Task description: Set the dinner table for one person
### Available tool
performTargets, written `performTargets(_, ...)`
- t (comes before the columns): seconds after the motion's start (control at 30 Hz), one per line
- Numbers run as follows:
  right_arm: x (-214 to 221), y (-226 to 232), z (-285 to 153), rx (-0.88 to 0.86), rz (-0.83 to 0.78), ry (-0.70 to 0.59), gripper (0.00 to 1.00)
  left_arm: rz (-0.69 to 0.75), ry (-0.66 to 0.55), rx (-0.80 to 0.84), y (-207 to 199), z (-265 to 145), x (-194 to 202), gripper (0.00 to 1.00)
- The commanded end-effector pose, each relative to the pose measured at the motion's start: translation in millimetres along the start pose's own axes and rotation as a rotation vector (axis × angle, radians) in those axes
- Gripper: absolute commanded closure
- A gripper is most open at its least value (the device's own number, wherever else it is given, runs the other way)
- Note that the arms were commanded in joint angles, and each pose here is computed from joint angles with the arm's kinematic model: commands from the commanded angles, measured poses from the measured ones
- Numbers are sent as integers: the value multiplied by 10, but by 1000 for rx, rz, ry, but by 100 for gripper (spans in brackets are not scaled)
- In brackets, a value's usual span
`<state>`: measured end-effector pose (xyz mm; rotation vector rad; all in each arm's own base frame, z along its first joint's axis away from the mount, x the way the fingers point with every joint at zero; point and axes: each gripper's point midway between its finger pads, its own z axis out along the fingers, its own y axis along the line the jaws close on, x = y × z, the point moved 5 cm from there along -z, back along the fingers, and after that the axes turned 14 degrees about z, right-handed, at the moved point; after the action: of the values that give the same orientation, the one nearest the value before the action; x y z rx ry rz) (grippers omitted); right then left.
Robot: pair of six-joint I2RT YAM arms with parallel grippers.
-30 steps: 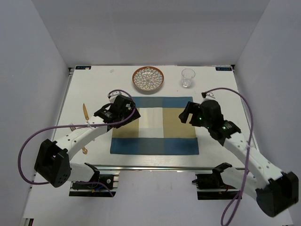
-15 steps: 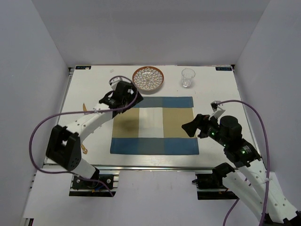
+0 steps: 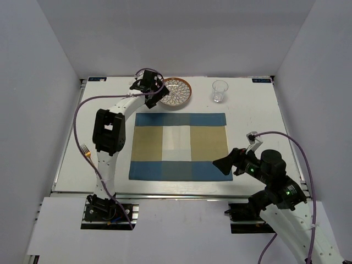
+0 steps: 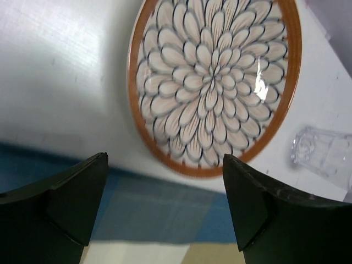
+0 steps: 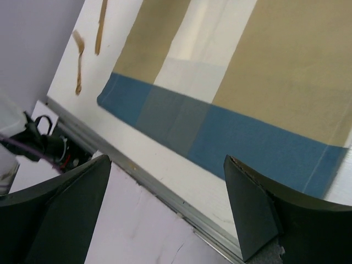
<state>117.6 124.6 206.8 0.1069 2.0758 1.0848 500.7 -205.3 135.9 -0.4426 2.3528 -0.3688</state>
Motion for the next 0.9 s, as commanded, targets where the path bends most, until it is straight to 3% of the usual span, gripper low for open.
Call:
performTargets(0.0,96,140,-22,-134,-10,62,11,42,-30,52,-129,11,-347,6)
performTargets(0.17,151,141,-54,-166,-9,66,11,38,6,49,21,439,-295,10)
performTargets(0.3,145,140,-52,-160,-14,66,11,21,17,54,127,683,-258,19)
performTargets(0.47,121,121,-34,-141,-20,59,11,0,42,113,175,873,-198,56)
performTargets(0.57,119,125,-27,-142,-17,61,11,-10,45,161,104,892,-205,100)
performTargets(0.73,156,87,-14,-129,-3,72,11,-31,-4,235,9,682,-366,100)
performTargets(0.8,161,75,-24,-125,8,64,11,-55,-87,273,-35,372,-644,100)
performTargets(0.87,185,63,-37,-126,17,62,11,-76,-96,289,38,197,-603,100)
